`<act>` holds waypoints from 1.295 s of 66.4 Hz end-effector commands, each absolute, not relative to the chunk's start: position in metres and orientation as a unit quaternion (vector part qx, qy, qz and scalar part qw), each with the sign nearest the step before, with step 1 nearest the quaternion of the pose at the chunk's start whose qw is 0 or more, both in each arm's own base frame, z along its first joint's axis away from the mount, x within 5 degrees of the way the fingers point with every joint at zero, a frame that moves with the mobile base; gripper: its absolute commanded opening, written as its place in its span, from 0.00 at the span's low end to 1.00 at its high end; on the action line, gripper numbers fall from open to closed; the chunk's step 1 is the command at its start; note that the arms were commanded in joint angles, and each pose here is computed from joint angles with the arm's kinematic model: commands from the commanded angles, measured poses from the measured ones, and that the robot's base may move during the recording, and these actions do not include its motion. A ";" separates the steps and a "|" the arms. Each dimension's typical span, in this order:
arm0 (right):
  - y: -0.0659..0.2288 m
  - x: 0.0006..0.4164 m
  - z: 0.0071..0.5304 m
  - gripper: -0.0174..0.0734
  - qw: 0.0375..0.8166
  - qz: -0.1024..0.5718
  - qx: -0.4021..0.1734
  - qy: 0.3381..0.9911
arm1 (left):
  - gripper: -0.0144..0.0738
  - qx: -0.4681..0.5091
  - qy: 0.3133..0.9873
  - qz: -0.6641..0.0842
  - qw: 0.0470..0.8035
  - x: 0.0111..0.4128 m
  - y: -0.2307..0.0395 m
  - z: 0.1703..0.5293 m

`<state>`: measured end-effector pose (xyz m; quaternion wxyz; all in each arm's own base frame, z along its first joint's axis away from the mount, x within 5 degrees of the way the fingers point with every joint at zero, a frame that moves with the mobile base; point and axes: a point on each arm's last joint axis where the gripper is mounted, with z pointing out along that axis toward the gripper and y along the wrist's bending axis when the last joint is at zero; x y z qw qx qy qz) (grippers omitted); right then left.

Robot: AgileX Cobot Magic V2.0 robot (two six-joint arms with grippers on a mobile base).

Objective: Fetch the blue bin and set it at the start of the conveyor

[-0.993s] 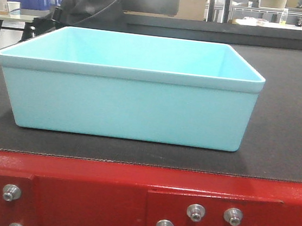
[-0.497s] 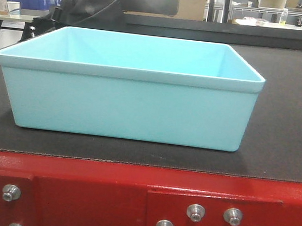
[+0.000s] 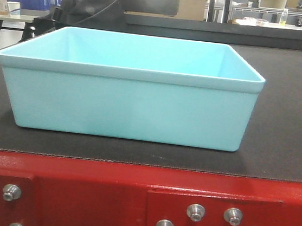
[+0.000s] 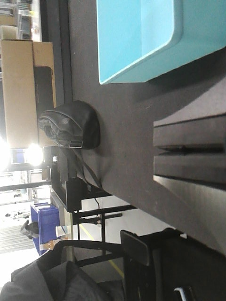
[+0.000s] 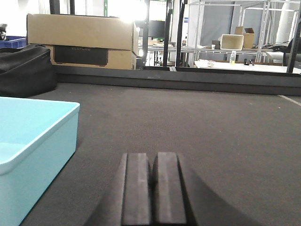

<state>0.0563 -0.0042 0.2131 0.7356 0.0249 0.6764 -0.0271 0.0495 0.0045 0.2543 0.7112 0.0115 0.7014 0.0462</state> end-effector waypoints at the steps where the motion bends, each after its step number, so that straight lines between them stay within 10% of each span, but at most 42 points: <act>1: -0.004 0.056 0.215 0.01 0.743 -0.032 0.022 0.668 | 0.04 -0.001 0.697 0.027 0.717 0.049 0.003 0.240; 86: -0.004 0.056 0.215 0.01 0.744 -0.032 0.022 0.667 | 0.04 -0.024 0.680 -0.021 0.733 0.056 0.000 0.212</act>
